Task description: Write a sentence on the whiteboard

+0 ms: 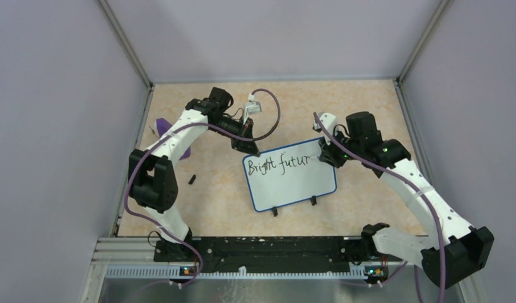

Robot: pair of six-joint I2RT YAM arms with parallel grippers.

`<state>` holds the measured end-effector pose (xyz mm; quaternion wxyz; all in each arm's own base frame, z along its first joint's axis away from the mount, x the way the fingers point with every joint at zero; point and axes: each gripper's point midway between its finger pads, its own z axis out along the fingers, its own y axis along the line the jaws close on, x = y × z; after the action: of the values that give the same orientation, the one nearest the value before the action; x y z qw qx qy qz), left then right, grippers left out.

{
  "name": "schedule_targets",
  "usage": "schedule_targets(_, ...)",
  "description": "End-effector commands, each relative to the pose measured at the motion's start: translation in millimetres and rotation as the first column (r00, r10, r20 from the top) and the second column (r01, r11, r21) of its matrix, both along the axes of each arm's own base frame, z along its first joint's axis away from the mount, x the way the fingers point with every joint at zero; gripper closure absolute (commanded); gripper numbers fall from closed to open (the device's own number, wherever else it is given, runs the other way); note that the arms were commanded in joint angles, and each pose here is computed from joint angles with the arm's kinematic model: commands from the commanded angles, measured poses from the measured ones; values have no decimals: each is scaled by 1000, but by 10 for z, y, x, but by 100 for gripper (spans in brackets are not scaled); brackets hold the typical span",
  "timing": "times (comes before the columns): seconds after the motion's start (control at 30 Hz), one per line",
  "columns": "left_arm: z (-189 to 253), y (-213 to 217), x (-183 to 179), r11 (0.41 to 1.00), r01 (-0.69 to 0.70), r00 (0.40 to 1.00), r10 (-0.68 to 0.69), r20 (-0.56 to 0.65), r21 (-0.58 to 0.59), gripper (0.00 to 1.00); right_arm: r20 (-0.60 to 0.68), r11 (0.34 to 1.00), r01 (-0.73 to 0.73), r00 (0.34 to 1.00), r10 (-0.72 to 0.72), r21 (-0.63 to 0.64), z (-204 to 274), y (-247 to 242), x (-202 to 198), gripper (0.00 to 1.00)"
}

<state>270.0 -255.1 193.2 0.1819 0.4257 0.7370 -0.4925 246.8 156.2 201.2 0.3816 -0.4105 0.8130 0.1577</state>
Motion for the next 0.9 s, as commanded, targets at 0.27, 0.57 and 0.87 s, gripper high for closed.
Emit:
schedule_targets(0.27, 12, -3, -49, 1000, 14, 1000, -14, 12, -5, 100, 46, 999, 23, 999, -22, -29, 20, -69, 123, 100)
schedule_targets(0.57, 15, -14, -39, 1000, 15, 1000, -15, 9, -10, 100, 67, 996, 60, 996, -56, -60, 65, -216, 156, 100)
schedule_targets(0.87, 20, -9, -38, 1000, 15, 1000, -15, 14, -9, 100, 86, 998, 59, 995, -58, -12, 212, -123, 258, 100)
